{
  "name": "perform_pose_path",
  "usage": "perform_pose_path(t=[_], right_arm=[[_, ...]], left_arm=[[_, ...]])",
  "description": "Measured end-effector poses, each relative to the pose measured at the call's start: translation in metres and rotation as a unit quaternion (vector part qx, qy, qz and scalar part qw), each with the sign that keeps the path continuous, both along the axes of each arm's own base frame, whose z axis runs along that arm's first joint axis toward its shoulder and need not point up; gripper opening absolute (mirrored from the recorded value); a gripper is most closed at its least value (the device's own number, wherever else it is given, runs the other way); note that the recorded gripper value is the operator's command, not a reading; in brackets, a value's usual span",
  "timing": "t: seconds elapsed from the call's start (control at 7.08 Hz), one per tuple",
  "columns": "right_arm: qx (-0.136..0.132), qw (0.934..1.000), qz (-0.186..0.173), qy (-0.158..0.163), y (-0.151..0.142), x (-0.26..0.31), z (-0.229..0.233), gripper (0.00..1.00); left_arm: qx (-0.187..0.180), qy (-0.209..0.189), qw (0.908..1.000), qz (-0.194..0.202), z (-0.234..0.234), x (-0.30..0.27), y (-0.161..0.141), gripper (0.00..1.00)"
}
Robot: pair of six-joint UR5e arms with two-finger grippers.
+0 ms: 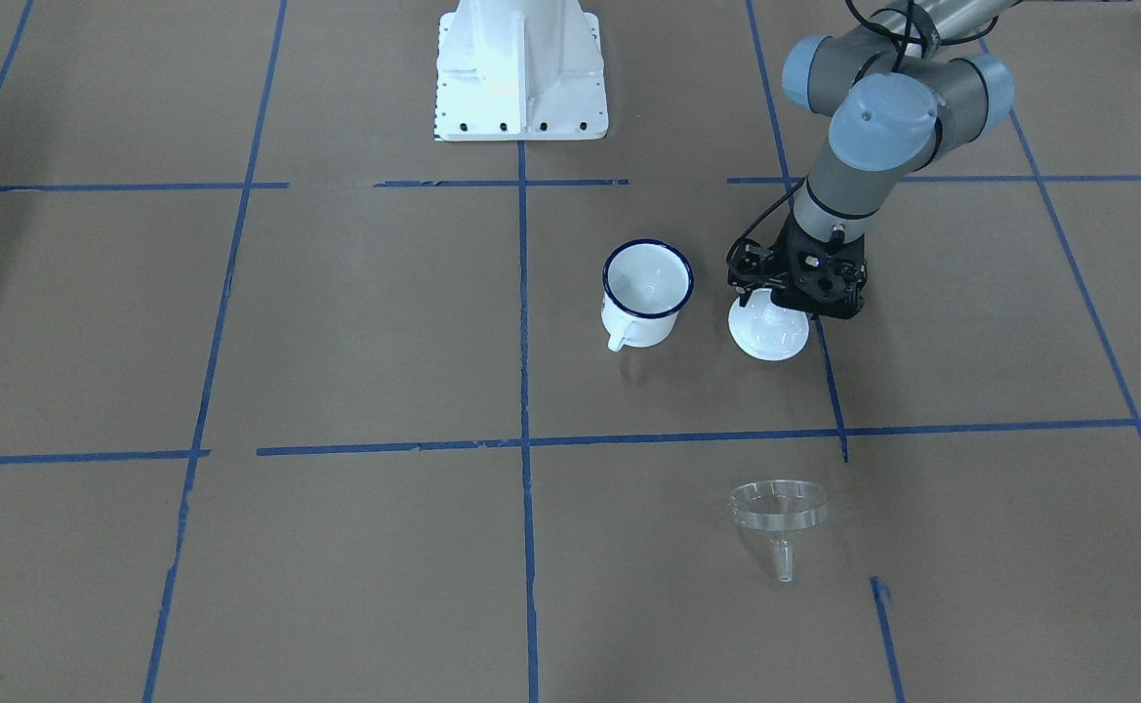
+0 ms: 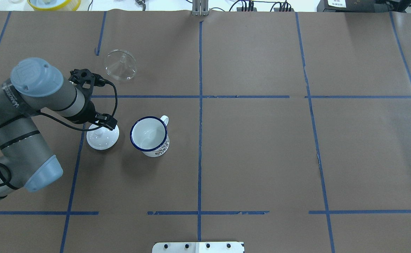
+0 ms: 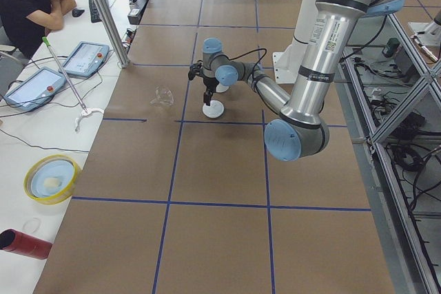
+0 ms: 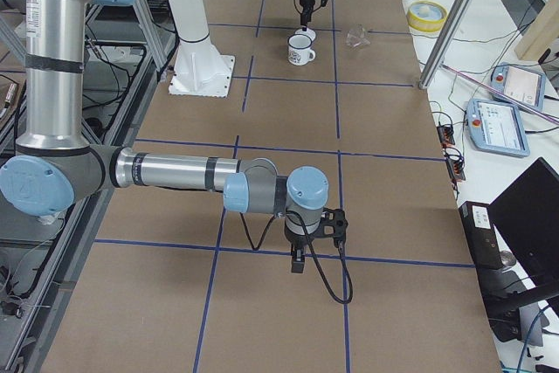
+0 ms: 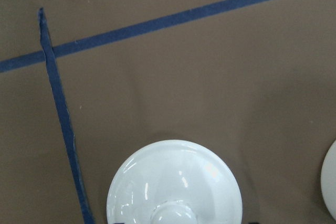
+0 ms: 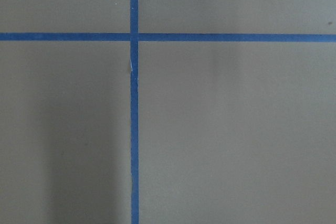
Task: Place funnel on cup
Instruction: 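Move the left gripper to the clear glass funnel and grasp it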
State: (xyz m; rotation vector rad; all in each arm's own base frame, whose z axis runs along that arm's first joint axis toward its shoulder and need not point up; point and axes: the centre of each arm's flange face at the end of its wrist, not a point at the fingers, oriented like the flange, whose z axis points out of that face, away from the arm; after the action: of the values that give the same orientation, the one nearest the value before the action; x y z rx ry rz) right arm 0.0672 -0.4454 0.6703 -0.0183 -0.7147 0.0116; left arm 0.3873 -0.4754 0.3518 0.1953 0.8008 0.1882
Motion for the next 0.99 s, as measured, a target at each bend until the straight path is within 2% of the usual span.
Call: perform_pose_path(t=[0.28,0.42,0.56,0.71,0.85,0.99], right_arm=[[0.0,1.0,0.0,0.0,0.0,0.0,0.0,1.0],[0.0,1.0,0.0,0.0,0.0,0.0,0.0,1.0],[0.0,1.0,0.0,0.0,0.0,0.0,0.0,1.0],[0.0,1.0,0.0,0.0,0.0,0.0,0.0,1.0],[0.0,1.0,0.0,0.0,0.0,0.0,0.0,1.0],[0.0,1.0,0.0,0.0,0.0,0.0,0.0,1.0]], left_arm=[[0.0,0.016,0.9986,-0.051,-0.023,-0.039,-0.032,1.0],[-0.022,0.025,0.9955,-0.088,-0.03,-0.051,-0.043,1.0],[-0.059,0.042,0.9884,-0.133,-0.04,-0.056,-0.05,1.0],[-0.11,0.072,0.9727,-0.191,-0.05,-0.053,-0.058,1.0],[-0.163,0.114,0.9453,-0.258,-0.048,-0.046,-0.069,1.0],[-0.206,0.161,0.9093,-0.323,-0.034,-0.036,-0.084,1.0]])
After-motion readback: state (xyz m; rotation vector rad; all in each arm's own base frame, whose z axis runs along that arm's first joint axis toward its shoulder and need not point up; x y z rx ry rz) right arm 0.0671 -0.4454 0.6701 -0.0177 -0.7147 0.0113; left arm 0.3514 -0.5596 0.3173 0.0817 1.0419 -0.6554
